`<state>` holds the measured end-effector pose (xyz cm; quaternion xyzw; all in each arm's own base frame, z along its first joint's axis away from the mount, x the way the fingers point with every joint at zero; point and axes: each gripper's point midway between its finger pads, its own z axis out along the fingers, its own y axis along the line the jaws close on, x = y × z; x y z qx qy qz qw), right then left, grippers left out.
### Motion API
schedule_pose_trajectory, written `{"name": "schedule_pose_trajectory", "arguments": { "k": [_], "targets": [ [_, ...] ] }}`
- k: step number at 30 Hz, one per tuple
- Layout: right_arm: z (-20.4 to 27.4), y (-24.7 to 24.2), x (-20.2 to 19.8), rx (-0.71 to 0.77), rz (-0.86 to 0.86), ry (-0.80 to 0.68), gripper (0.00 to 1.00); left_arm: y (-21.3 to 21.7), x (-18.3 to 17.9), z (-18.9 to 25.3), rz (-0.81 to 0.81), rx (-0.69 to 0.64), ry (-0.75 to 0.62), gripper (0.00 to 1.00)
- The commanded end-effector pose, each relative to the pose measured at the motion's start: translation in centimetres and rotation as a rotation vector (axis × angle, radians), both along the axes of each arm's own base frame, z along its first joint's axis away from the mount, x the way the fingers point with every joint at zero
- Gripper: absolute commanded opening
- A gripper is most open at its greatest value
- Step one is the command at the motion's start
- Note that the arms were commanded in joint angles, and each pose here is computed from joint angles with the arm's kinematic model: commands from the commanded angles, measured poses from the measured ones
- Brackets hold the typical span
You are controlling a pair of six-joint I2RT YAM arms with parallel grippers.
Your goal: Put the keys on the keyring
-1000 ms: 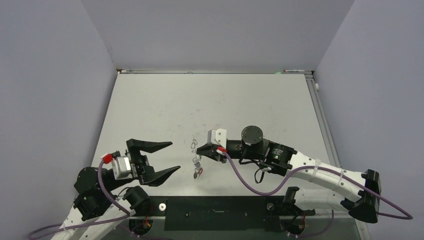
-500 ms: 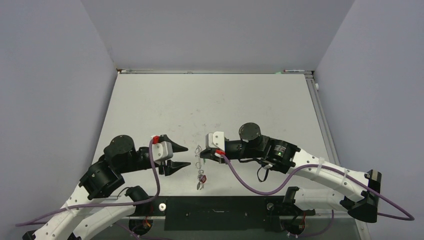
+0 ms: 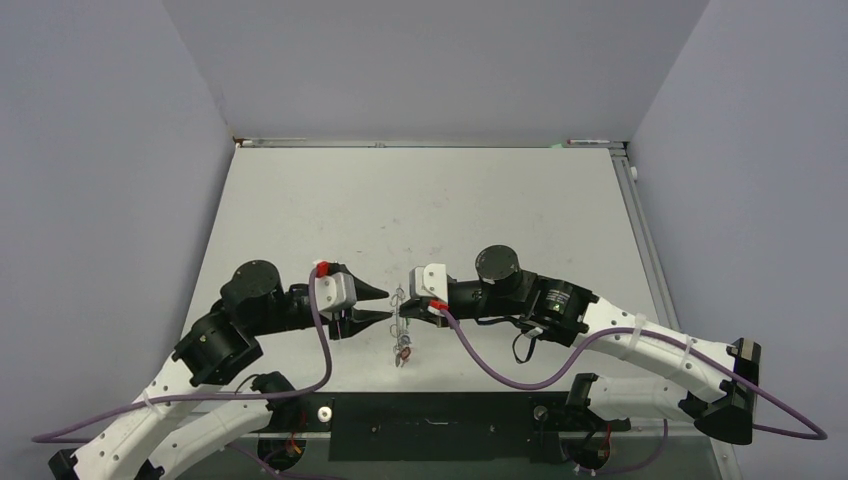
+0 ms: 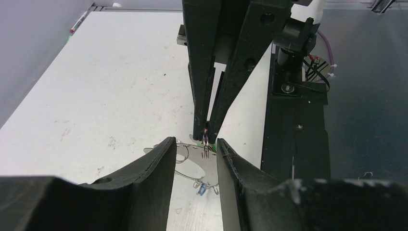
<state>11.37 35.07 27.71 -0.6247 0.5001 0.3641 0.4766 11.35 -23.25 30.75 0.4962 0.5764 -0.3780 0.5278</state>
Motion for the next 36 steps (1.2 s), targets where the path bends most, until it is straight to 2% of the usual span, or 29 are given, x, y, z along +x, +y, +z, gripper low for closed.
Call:
{"name": "schedule_pose_trajectory", "arguments": {
  "k": [1, 9, 19, 24, 25, 28, 33, 34, 35, 36],
  "targets": [
    [2.8, 0.7, 0.0, 0.090, 0.027, -0.047, 0.05, -1.1, 0.3, 1.2, -0.023, -0.054, -0.028, 0.32],
    [2.9, 0.6, -0.1, 0.096, 0.028, -0.052, 0.05, -1.7, 0.4, 0.3, -0.041, -0.026, -0.016, 0.31],
    [3.1, 0.4, -0.2, 0.107, 0.027, -0.057, 0.05, -2.1, 0.4, -0.8, -0.046, 0.004, -0.011, 0.21],
    [3.4, 0.3, -0.3, 0.117, 0.030, -0.059, 0.05, -2.3, 0.5, -1.1, -0.044, 0.005, -0.008, 0.20],
    [3.4, 0.3, -0.4, 0.118, 0.034, -0.059, 0.05, -2.3, 0.5, -1.1, -0.044, 0.003, -0.008, 0.17],
    [3.4, 0.2, -0.5, 0.121, 0.038, -0.058, 0.05, -2.5, 0.6, -1.1, -0.041, -0.006, -0.006, 0.00],
    [3.6, 0.0, -0.8, 0.139, 0.043, -0.061, 0.05, -2.4, 0.8, -1.1, -0.023, -0.022, -0.018, 0.00],
    [3.7, -0.1, -0.8, 0.146, 0.037, -0.062, 0.06, -2.4, 0.9, -0.8, -0.012, -0.039, -0.024, 0.00],
    [3.9, -0.3, -0.7, 0.153, 0.029, -0.064, 0.13, -2.3, 1.0, -0.5, -0.004, -0.061, -0.029, 0.00],
    [3.9, -0.4, -0.5, 0.159, 0.013, -0.065, 0.24, -2.3, 0.9, -0.2, 0.001, -0.084, -0.034, 0.00]
  ]
}}
